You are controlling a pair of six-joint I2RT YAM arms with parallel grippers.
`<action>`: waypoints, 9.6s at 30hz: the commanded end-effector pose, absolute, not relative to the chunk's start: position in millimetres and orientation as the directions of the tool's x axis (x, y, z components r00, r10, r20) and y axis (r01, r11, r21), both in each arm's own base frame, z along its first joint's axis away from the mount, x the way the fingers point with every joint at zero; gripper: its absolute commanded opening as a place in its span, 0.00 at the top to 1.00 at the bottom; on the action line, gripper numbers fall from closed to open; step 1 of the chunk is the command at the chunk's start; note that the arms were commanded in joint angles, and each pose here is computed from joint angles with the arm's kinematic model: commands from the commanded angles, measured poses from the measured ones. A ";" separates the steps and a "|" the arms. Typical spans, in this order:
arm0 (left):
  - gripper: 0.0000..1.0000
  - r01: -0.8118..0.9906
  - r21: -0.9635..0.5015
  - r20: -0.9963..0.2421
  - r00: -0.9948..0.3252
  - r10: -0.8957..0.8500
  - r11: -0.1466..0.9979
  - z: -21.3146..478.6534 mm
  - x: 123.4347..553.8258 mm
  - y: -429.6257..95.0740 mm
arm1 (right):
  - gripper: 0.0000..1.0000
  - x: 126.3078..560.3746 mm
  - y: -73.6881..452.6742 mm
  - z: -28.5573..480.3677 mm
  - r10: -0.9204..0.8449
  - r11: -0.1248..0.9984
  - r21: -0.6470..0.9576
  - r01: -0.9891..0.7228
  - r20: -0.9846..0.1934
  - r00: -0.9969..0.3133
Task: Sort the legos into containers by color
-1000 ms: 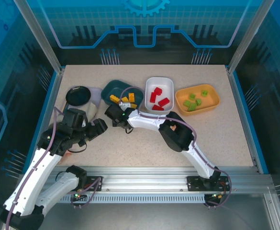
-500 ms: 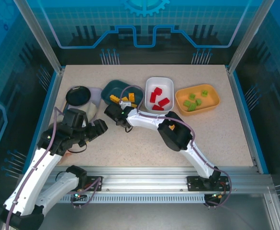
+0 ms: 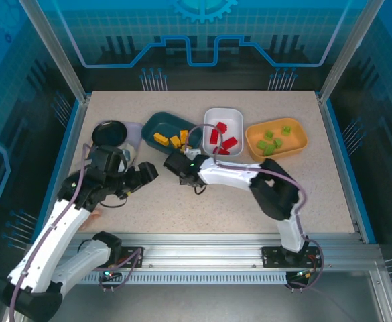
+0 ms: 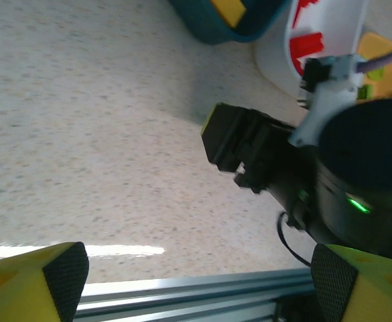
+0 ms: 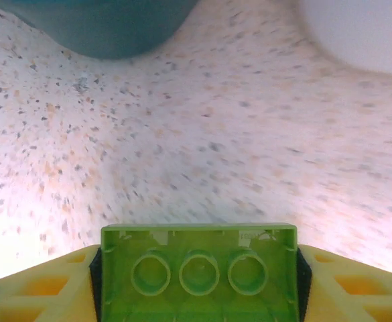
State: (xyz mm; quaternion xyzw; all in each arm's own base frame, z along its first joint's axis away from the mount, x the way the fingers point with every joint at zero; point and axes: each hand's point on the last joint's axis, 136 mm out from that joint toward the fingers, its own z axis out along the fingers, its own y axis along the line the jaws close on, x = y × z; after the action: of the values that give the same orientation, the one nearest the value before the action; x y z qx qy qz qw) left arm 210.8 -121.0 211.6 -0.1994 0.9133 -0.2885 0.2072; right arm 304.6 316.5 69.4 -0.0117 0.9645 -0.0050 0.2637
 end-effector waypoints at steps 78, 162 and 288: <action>0.19 -0.556 -0.292 0.298 -0.826 -0.479 0.778 66.9 316.5 -411.2 | 0.16 195.0 101.2 194.3 0.218 0.893 0.443 -0.073 -0.571 -0.792; 0.67 -0.634 -0.247 -0.211 -0.703 -0.679 0.733 133.4 490.8 -120.8 | 0.14 320.6 198.9 259.0 0.216 0.744 0.577 -0.337 -0.685 -0.696; 0.01 -0.280 0.124 -0.796 -0.600 -0.073 0.952 169.7 293.9 -18.5 | 0.00 315.8 7.7 153.3 0.018 0.979 -0.092 0.181 -0.850 -0.526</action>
State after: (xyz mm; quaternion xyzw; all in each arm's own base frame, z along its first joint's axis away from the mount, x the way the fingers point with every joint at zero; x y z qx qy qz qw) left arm 277.2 -44.4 154.4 -0.1180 0.9217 0.0524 0.3657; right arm 292.1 22.0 127.4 0.0617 0.9178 -0.0542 0.3885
